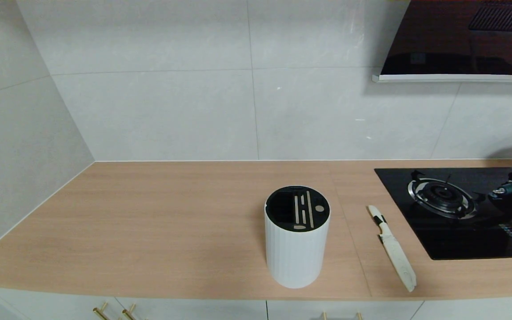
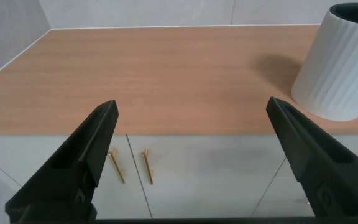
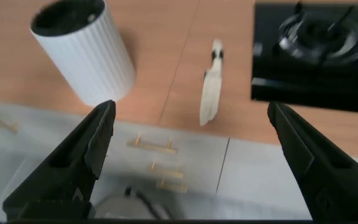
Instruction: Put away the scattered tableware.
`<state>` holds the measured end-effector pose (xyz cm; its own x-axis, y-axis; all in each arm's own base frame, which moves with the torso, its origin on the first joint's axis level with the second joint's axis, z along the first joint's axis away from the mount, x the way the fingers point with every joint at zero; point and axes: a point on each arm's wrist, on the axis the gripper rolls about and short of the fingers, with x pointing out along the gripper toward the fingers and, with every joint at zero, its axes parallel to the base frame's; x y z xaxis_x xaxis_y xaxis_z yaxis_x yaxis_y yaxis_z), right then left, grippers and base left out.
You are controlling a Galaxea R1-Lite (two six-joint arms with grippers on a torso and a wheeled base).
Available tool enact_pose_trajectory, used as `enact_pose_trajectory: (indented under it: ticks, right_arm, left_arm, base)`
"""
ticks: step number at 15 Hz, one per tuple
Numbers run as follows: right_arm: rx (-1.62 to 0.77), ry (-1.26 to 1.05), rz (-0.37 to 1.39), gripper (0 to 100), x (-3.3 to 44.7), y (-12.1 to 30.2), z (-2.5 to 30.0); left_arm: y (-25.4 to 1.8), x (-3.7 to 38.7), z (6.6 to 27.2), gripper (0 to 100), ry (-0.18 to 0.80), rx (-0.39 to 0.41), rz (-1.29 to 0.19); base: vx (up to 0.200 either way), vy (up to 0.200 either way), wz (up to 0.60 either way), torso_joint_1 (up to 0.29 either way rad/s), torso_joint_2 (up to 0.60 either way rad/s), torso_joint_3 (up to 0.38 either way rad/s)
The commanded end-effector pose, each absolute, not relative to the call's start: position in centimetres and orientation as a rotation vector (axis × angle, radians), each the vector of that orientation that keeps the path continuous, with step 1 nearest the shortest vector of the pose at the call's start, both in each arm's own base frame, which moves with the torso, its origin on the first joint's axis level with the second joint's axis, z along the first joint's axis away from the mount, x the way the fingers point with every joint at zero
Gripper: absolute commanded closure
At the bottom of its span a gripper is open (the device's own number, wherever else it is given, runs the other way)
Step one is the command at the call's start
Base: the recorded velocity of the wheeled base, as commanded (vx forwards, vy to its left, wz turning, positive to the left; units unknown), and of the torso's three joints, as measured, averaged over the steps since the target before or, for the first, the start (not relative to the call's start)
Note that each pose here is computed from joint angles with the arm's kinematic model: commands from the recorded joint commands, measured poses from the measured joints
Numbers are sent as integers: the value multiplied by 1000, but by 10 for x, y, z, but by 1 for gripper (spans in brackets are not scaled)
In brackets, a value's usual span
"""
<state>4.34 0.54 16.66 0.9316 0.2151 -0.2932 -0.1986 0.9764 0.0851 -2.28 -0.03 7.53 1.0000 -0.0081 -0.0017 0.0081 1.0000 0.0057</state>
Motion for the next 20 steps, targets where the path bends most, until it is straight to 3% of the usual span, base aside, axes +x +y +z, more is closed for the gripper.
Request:
enact_pose_trajectory:
  ticks: [1, 5, 8, 11, 15, 20]
  right_arm:
    - [76, 528, 211, 0, 121, 8, 166]
    - [81, 668, 219, 0, 195, 13, 136]
    - [66, 647, 249, 0, 242, 25, 114]
    - [27, 634, 173, 0, 284, 30, 92]
    - [22, 657, 180, 0, 303, 35, 62]
    - [3, 684, 146, 0, 325, 40, -3]
  left_arm:
    - [0, -23, 75, 0, 2, 5, -8]
    - [0, -23, 75, 0, 2, 6, -8]
    - [0, -23, 75, 0, 2, 6, -8]
    - [0, -23, 75, 0, 2, 6, -8]
    - [0, -23, 75, 0, 2, 6, -8]
    - [0, -23, 75, 0, 2, 6, -8]
  base:
    - [0, 0, 0, 0, 0, 0]
    - [0, 0, 0, 0, 0, 0]
    - [0, 0, 0, 0, 0, 0]
    - [0, 0, 0, 0, 0, 0]
    - [0, 0, 0, 0, 0, 0]
    - [0, 0, 0, 0, 0, 0]
